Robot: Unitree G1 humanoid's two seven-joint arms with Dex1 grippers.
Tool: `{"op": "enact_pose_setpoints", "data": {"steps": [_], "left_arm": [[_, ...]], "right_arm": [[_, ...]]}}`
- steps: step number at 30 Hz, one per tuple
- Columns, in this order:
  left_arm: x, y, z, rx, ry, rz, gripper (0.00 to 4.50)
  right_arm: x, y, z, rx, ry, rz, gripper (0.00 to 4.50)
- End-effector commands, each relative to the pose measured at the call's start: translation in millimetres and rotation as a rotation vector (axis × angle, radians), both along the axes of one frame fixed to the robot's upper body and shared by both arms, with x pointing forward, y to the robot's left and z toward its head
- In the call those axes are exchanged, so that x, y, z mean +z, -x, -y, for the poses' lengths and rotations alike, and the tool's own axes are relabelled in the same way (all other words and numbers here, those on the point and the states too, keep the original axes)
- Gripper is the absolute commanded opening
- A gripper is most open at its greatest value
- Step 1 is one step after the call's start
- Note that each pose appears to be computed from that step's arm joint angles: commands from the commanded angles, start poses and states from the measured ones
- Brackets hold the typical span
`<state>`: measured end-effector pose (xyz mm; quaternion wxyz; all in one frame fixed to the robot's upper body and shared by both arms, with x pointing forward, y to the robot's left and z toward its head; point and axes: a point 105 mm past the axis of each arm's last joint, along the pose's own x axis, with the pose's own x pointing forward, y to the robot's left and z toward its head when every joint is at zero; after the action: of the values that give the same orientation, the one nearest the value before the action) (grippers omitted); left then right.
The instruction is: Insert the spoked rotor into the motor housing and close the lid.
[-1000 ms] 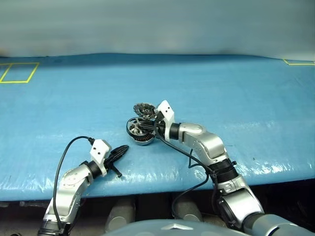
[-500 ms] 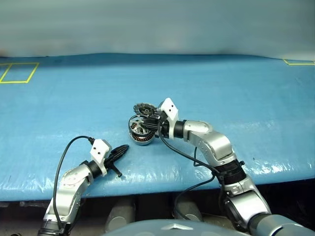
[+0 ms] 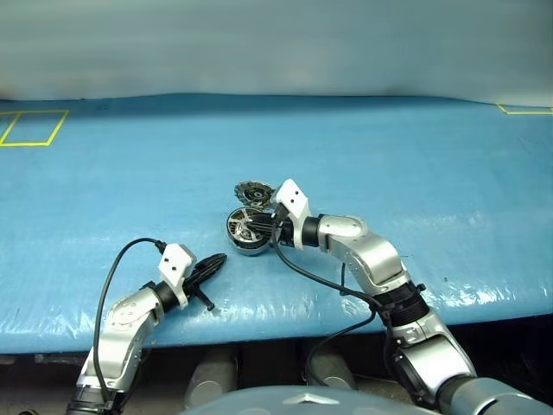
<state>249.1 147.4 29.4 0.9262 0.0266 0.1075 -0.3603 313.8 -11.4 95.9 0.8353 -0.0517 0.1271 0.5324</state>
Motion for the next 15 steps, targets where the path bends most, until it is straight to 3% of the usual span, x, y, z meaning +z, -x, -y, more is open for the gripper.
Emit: {"op": "enact_pose_setpoints", "data": {"steps": [1, 15], "left_arm": [[6.5, -0.9, 2.3, -0.004, 0.001, 0.036, 0.0], [6.7, -1.1, 2.4, -0.005, 0.001, 0.036, 0.0]], "right_arm": [[13.5, -4.5, -2.3, 0.004, -0.02, 0.06, 0.36], [10.2, -4.9, -1.4, 0.009, -0.004, 0.065, 0.36]]}}
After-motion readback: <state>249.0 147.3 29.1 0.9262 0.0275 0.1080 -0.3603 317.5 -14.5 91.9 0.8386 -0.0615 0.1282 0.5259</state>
